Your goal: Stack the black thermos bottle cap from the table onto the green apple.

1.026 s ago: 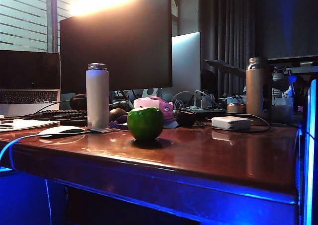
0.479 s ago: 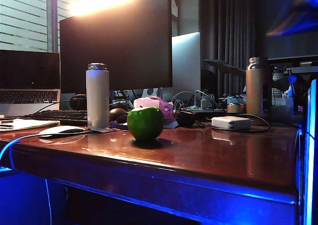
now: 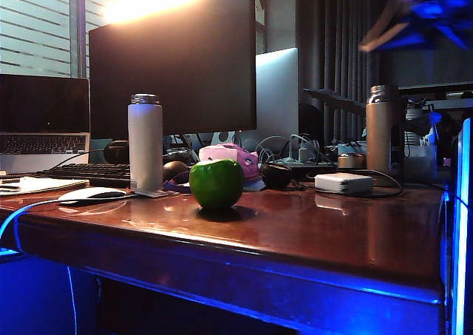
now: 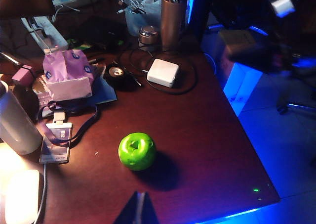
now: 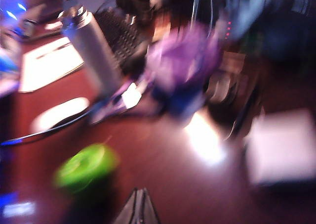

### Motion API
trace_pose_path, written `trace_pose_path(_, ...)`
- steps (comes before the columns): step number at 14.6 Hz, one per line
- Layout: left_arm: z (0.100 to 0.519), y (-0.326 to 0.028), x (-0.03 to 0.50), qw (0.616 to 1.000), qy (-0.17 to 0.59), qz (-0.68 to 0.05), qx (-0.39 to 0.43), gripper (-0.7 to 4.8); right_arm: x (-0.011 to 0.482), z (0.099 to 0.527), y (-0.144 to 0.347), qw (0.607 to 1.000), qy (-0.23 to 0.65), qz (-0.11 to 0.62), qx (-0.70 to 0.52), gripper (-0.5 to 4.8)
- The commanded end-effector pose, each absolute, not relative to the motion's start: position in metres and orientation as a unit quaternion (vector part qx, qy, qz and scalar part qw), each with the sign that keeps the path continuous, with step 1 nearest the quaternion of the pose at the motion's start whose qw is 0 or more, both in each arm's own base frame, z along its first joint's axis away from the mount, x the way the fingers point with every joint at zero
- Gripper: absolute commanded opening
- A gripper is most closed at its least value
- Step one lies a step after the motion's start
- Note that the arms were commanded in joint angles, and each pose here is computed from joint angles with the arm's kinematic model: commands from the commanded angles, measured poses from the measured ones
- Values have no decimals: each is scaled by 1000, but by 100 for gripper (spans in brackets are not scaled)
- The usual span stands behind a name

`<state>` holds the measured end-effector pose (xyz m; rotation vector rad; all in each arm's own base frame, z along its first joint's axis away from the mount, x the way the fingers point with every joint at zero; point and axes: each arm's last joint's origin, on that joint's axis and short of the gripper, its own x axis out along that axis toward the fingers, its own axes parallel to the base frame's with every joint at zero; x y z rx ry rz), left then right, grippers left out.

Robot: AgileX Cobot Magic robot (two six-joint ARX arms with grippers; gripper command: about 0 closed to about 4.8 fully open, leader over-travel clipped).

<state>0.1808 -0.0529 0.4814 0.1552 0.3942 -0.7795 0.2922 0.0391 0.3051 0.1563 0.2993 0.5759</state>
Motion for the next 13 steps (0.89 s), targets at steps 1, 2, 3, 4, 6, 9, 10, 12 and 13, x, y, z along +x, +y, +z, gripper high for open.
trace_pose_path(1, 482, -53, 180, 903, 186, -379, 76, -3, 326, 315, 56, 958, 117, 263, 6, -5)
trace_pose_path(2, 482, -53, 180, 903, 187, -379, 76, -3, 345, 316, 63, 956, 120, 269, 6, -5)
trace_pose_path(3, 482, -53, 180, 903, 187, -380, 76, -3, 359, 316, 70, 954, 119, 274, 5, -5)
trace_pose_path(4, 482, -53, 180, 903, 187, -380, 76, -3, 379, 316, 77, 955, 116, 274, 0, -5)
trace_pose_path(6, 482, -53, 180, 903, 187, -379, 76, -3, 416, 308, 91, 953, 105, 280, -36, -5)
trace_pose_path(9, 482, -53, 180, 903, 187, -380, 76, -3, 478, 267, 105, 957, 113, 262, -61, -5)
trace_pose_path(10, 482, -53, 180, 903, 186, -380, 76, -3, 489, 254, 107, 956, 115, 261, -69, -5)
trace_pose_path(12, 482, -53, 180, 903, 187, -380, 76, -3, 507, 226, 110, 957, 104, 259, -73, -5)
trace_pose_path(13, 482, -53, 180, 903, 187, -379, 76, -3, 512, 215, 113, 959, 90, 257, -74, -5)
